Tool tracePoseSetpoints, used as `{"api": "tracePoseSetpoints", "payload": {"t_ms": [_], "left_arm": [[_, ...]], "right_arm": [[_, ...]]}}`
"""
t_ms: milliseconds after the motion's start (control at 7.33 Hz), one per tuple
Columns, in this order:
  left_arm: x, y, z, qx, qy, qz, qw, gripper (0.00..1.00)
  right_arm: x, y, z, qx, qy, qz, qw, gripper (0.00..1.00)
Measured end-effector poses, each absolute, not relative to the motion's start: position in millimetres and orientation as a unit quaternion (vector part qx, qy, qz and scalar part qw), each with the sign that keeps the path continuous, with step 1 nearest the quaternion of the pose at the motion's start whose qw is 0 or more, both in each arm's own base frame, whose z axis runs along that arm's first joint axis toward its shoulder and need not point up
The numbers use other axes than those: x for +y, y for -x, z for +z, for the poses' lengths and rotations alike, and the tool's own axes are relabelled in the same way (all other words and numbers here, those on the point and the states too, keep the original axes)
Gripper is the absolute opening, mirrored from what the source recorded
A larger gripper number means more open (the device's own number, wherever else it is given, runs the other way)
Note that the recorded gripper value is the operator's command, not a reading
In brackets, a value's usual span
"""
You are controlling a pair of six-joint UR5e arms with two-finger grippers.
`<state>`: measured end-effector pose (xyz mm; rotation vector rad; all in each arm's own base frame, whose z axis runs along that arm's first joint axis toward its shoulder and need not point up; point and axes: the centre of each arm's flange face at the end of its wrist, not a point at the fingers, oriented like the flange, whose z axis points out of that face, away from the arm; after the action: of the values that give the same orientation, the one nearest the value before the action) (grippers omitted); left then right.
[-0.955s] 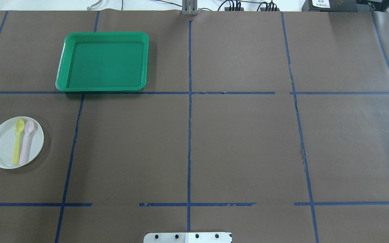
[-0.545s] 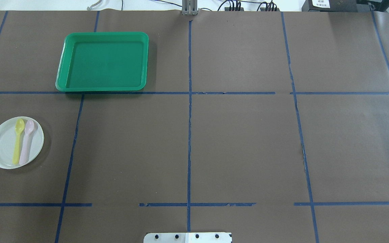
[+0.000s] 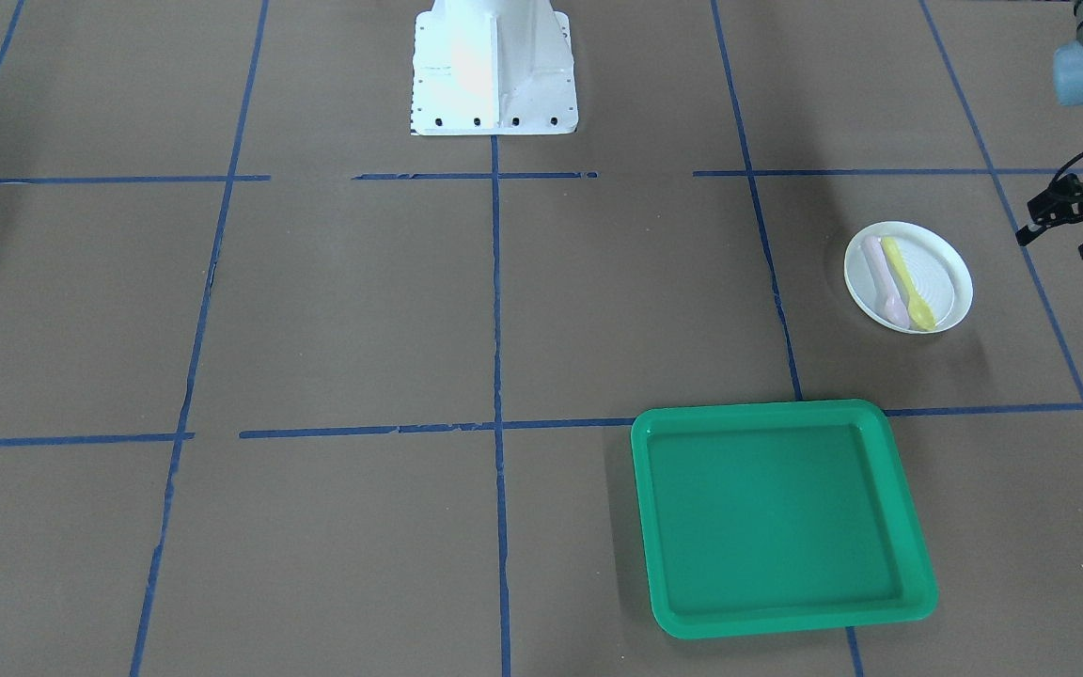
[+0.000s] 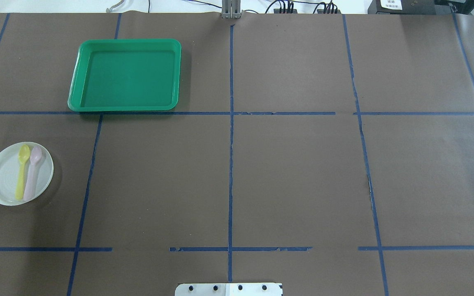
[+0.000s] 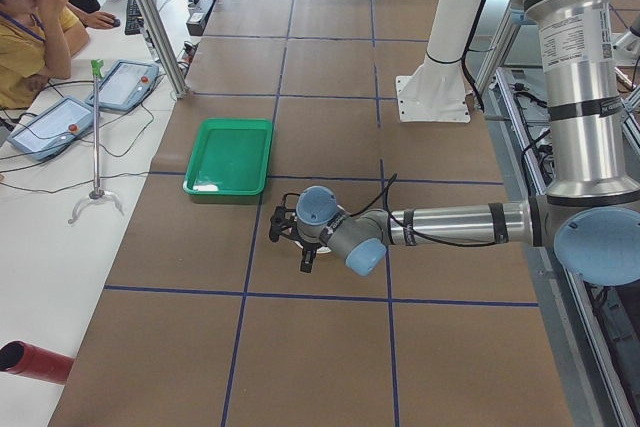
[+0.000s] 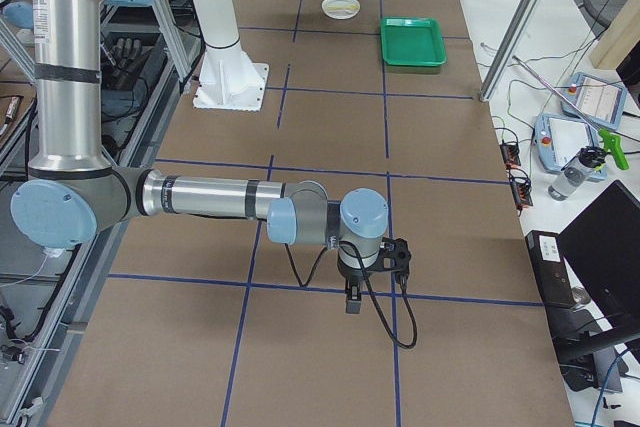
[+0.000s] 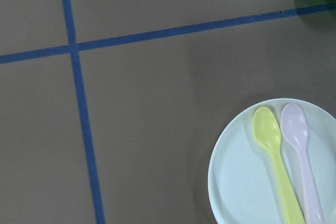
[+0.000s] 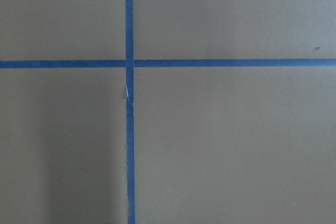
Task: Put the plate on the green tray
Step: 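Grasp the rim of the white plate with the left gripper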
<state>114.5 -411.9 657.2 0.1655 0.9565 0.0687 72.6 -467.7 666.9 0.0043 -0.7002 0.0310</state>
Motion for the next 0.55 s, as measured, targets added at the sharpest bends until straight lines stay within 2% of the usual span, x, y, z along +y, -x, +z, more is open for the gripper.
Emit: {"api": "tracePoseSetpoints", "payload": {"t_ms": [273, 409, 545], "left_arm": [[-404, -152, 667, 0.45, -0.071, 0.01, 0.89, 0.98], [-403, -161, 673, 0.444, -0.068, 0.008, 0.894, 0.85], [-404, -168, 677, 0.439, -0.065, 0.008, 0.896, 0.52]], "right_arm": [[-468, -73, 667, -0.343, -0.002, 0.015, 0.939, 1.0], [-468, -73, 667, -0.343, -0.002, 0.015, 0.939, 1.0], [-468, -73, 667, -0.343, -0.002, 0.015, 0.939, 1.0]]}}
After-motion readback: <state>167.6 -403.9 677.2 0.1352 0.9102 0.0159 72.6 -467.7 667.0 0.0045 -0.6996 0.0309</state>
